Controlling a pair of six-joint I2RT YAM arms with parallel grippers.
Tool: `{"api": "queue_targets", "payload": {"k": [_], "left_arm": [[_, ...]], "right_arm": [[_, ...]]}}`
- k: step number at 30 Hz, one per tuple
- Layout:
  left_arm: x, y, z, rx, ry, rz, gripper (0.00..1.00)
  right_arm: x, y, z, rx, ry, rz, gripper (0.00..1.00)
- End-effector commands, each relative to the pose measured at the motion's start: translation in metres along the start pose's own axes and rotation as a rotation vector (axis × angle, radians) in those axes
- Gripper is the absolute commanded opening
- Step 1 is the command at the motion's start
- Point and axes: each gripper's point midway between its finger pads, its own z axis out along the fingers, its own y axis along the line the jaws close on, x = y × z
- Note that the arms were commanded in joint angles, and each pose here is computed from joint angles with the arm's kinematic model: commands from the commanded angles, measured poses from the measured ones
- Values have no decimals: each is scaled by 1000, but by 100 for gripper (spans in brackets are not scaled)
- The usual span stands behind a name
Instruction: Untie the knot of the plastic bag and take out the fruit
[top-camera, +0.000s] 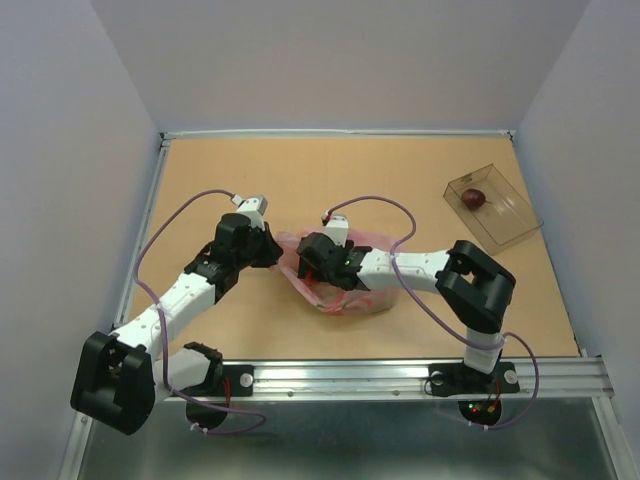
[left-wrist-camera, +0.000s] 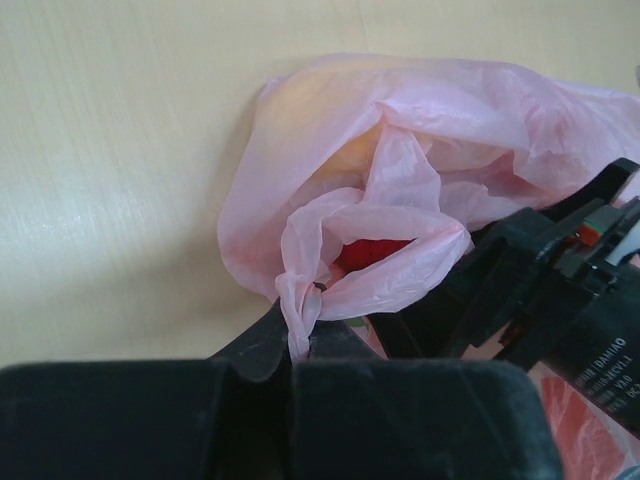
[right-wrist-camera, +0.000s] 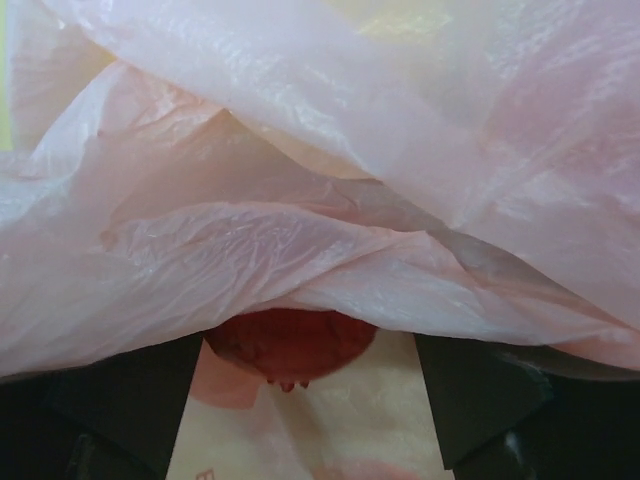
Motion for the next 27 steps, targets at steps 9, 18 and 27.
{"api": "queue_targets", "payload": {"k": [9, 18, 27], "left_arm": [[-14, -4, -1, -3, -50, 23, 0], [-28, 19, -2, -127, -87, 17, 0], [-36, 32, -4, -148, -105, -7, 0]], "right_arm": [[-48, 40, -12, -148, -121, -49, 22], [-78, 62, -90, -407, -143, -251, 10], [-186, -8, -115, -277, -310, -170, 10]]}}
